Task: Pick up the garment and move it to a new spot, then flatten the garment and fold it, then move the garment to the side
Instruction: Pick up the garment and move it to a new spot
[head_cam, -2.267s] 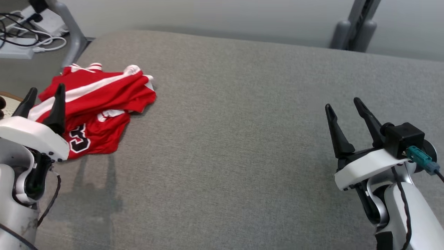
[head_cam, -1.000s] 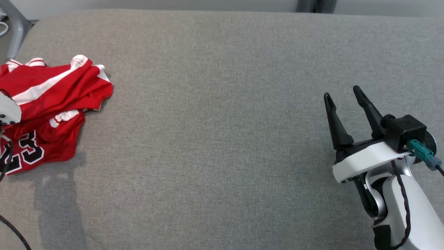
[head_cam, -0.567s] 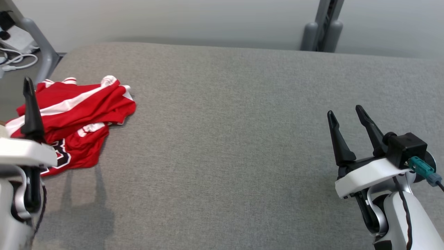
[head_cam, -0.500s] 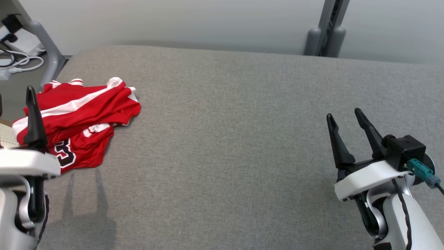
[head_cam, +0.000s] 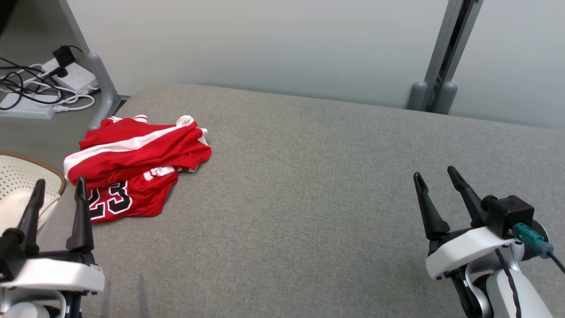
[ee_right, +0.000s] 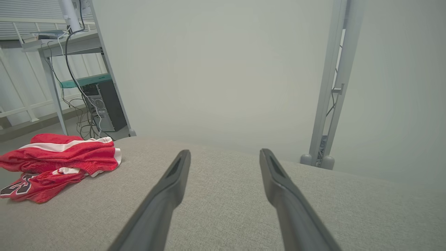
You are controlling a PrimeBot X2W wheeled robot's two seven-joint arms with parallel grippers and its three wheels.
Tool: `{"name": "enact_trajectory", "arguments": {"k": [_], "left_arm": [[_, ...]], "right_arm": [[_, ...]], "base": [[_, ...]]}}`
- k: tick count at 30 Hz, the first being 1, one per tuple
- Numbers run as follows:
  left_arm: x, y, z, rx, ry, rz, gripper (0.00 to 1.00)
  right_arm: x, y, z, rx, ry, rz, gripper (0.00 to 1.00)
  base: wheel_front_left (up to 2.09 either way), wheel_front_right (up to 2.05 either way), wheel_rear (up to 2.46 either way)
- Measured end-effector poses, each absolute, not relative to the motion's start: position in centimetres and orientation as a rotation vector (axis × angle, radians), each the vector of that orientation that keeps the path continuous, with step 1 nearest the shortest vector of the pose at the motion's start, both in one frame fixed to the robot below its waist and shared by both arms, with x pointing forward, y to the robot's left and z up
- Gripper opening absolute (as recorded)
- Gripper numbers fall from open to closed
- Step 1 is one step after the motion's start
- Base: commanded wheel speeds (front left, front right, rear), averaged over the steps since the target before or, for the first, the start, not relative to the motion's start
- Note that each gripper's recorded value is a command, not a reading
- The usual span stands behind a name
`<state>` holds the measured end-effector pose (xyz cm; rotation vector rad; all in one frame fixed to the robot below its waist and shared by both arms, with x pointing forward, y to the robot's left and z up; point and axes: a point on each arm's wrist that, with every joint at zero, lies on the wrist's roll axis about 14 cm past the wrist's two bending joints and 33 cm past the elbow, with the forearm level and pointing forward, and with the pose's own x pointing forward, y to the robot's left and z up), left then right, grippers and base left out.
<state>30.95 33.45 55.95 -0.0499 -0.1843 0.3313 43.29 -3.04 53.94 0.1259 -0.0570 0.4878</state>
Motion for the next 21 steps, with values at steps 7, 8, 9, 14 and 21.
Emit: {"name": "enact_trajectory", "arguments": {"k": [7,8,9,14,21], "left_arm": [[28.7,32.6,54.4,-0.072,-0.161,0.336,1.0],[28.6,32.5,54.3,-0.078,-0.16,0.339,1.0],[28.5,32.5,54.2,-0.08,-0.16,0.342,1.0],[28.0,32.5,53.8,-0.091,-0.151,0.356,1.0],[27.9,32.7,53.4,-0.096,-0.141,0.365,1.0]], "right_arm": [[42.2,-2.4,54.1,0.126,-0.055,0.508,1.0],[42.1,-2.3,54.1,0.126,-0.055,0.51,1.0],[42.1,-2.3,54.1,0.127,-0.054,0.511,1.0],[41.9,-2.1,54.0,0.131,-0.051,0.515,1.0],[42.0,-1.9,53.8,0.134,-0.047,0.518,1.0]], "base": [[0.0,0.0,0.0],[0.0,0.0,0.0],[0.0,0.0,0.0],[0.0,0.0,0.0],[0.0,0.0,0.0]]}}
